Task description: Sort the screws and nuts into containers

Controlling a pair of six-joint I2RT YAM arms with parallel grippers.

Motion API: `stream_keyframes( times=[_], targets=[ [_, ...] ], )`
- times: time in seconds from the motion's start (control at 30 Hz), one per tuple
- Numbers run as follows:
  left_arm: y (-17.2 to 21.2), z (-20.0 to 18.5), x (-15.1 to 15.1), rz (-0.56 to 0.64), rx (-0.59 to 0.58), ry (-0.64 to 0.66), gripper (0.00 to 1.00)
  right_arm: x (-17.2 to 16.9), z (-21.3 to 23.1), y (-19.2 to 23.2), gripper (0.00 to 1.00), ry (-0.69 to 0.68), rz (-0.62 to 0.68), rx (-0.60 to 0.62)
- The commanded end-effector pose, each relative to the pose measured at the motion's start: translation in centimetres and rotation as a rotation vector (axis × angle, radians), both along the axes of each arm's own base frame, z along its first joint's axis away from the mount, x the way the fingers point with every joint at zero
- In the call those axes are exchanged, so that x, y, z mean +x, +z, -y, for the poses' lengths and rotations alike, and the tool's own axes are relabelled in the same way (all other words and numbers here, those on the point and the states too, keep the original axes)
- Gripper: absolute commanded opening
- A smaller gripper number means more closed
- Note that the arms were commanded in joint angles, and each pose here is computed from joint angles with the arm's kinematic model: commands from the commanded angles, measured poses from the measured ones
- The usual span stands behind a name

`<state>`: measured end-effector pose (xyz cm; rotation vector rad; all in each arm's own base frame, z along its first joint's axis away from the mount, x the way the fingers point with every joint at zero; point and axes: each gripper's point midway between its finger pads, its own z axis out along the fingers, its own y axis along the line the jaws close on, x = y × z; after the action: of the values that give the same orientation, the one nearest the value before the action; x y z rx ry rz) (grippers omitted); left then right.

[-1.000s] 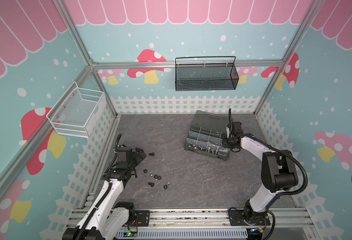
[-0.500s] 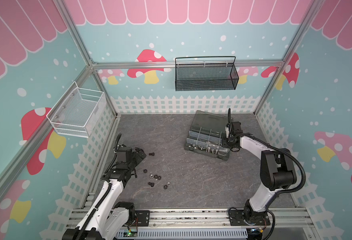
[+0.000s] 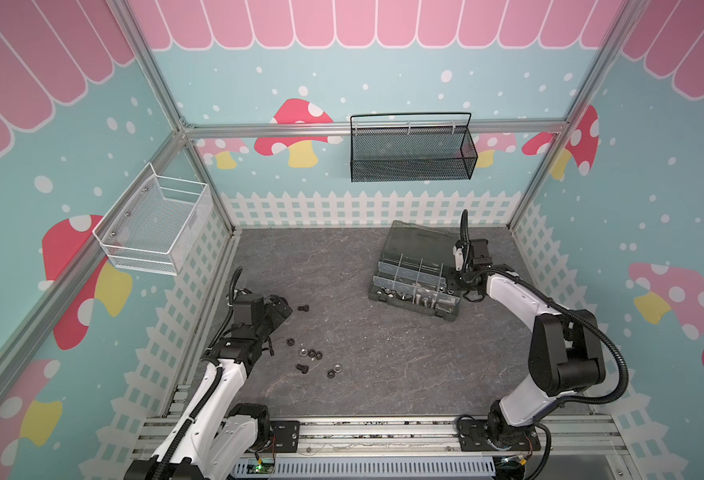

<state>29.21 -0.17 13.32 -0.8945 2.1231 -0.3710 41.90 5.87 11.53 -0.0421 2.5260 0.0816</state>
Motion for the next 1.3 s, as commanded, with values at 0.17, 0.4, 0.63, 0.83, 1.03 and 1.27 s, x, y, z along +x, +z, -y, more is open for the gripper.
stream_keyframes(
  times=[0.17,0.4,0.63,0.83,1.03,1.27],
  targets=[
    [0.6,-0.3,0.1,0.013,0.011,0.008,1.0,-1.5,-4.5,4.2,0.54,0.131,0.077,-0.008],
    [0.4,-0.7,-0.3,0.008,0.018,0.033,1.0,-4.1,-12.0,5.2,0.64,0.285,0.085,0.006],
    [0.2,-1.4,-1.1,-0.014,0.032,0.073,1.0,-9.2,-21.6,3.9,0.63,0.507,0.031,0.023],
    [-0.4,-2.3,-2.0,-0.049,0.07,0.108,1.0,-14.3,-28.7,1.0,0.6,0.713,-0.067,-0.011],
    [-0.8,-2.5,-2.0,-0.074,0.065,0.115,1.0,-18.8,-33.0,-2.7,0.58,0.897,-0.151,-0.1],
    [-0.8,-2.6,-1.8,-0.076,0.058,0.12,1.0,-22.3,-33.3,-5.9,0.58,1.018,-0.227,-0.196]
  ],
)
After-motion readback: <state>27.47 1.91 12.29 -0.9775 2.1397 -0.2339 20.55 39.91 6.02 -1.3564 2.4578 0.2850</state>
